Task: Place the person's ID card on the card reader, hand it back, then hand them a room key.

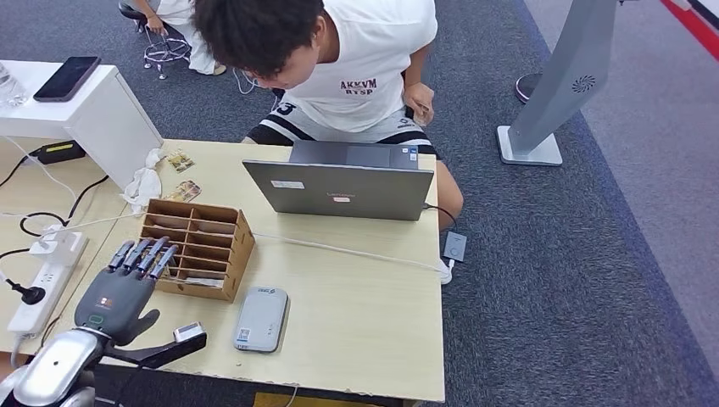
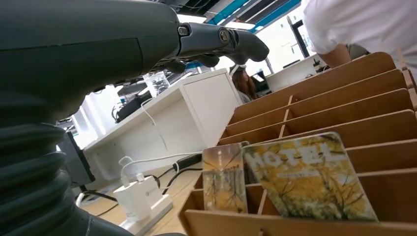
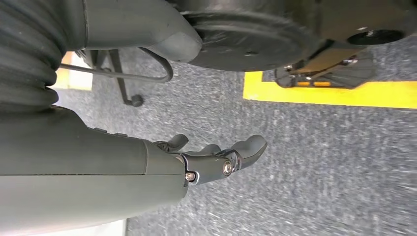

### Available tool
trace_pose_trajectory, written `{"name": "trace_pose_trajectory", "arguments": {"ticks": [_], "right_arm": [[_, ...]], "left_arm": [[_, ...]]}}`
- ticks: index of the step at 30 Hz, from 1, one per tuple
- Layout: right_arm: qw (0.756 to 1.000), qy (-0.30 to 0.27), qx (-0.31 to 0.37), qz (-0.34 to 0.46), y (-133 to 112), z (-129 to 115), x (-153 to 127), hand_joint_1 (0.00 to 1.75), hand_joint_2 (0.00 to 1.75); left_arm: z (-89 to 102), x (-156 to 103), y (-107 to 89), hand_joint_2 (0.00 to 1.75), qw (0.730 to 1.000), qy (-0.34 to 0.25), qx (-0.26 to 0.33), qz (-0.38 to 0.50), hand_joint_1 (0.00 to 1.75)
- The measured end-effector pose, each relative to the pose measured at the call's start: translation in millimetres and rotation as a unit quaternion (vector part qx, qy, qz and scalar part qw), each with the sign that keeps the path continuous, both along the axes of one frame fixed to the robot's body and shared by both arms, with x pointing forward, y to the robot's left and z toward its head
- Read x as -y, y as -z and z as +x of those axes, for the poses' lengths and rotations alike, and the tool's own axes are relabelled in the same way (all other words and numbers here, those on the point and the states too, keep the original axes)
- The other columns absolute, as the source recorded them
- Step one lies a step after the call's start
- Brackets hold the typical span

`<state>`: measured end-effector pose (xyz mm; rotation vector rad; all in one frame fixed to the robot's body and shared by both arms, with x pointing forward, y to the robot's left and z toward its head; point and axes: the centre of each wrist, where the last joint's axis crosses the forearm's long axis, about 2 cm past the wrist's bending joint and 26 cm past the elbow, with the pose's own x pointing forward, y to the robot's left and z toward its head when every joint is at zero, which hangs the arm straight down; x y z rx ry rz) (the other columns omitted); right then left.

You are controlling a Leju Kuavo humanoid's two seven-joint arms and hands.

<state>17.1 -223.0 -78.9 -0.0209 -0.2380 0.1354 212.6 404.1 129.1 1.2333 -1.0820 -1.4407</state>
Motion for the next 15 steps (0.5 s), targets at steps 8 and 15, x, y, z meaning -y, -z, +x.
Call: {"name": "trace_pose_trajectory", "arguments": {"ticks": [8, 15], "right_arm": [[1.0, -0.018, 0.016, 0.002, 2.1, 11.4, -1.6, 0.0, 1.75], [1.0, -0.017, 0.012, 0.003, 3.0, 12.5, -3.7, 0.0, 1.75]], "left_arm": [[52.3, 17.9, 7.6, 1.75, 1.0, 0.0, -0.01, 0.001, 0.0], [69.6, 23.2, 12.6, 1.75, 1.0, -0.007, -0.017, -0.005, 0.0]]}}
